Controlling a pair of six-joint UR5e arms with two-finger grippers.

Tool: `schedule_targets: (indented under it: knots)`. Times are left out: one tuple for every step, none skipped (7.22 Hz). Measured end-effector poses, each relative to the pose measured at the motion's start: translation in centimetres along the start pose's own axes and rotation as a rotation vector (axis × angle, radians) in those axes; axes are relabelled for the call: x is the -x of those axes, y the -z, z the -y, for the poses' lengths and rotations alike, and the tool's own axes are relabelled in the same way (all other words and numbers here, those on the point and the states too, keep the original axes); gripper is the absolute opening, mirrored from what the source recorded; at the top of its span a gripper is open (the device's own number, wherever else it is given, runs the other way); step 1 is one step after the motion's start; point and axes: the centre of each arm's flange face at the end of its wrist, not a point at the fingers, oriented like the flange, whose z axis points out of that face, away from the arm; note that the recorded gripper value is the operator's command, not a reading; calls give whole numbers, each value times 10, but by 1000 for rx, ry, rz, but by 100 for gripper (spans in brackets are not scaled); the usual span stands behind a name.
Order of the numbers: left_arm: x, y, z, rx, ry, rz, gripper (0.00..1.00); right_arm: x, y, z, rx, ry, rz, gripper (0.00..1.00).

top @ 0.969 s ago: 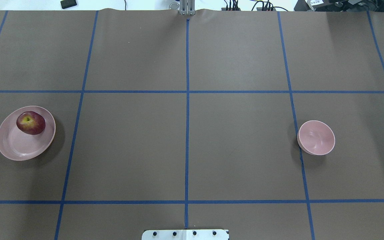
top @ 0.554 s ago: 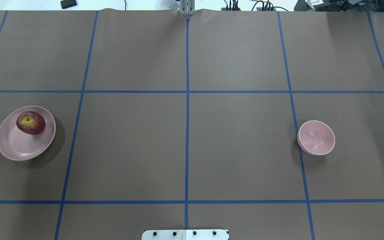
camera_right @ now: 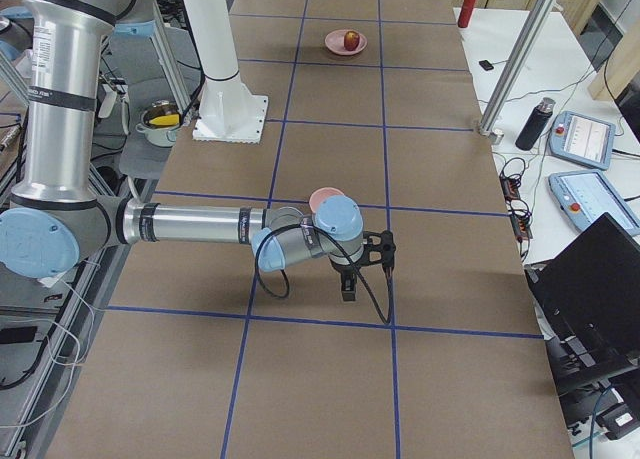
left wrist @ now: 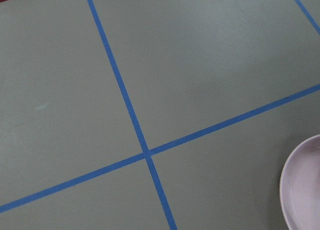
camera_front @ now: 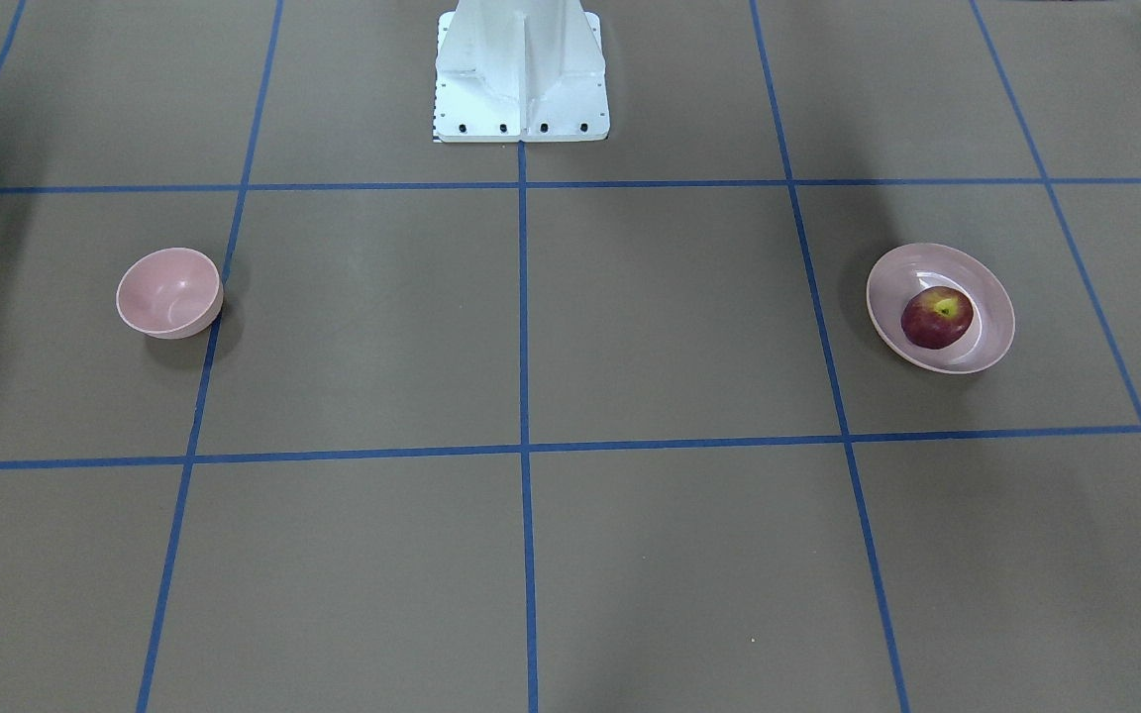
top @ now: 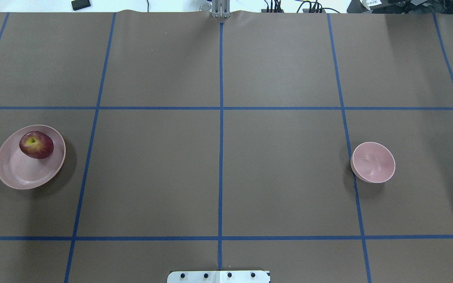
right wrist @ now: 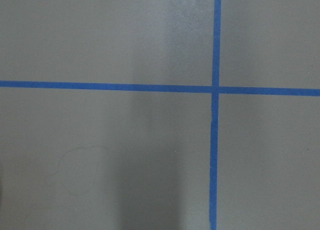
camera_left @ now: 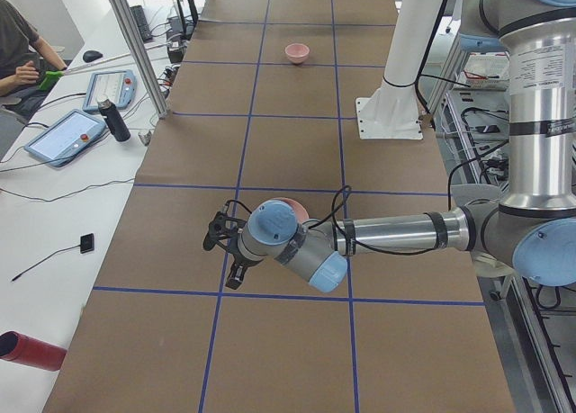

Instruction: Move apple from plate to bowl

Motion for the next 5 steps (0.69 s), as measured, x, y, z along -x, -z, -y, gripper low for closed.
schedule_targets:
  knots:
    - [4,-2,-7,4,21,1,98,19,-11,-1,-2,-21,19,100]
    - [6,-2,-16,5,54,-2,98,45,-25,-3,5,-42,42,100]
    - [6,-1,-21,-2,88,-6,98,73,-39,-8,15,-67,58,100]
    - [6,-1,-23,-9,102,-7,98,106,-55,-14,24,-87,53,100]
    - [6,0,-23,-14,107,-5,98,136,-74,-22,31,-98,36,100]
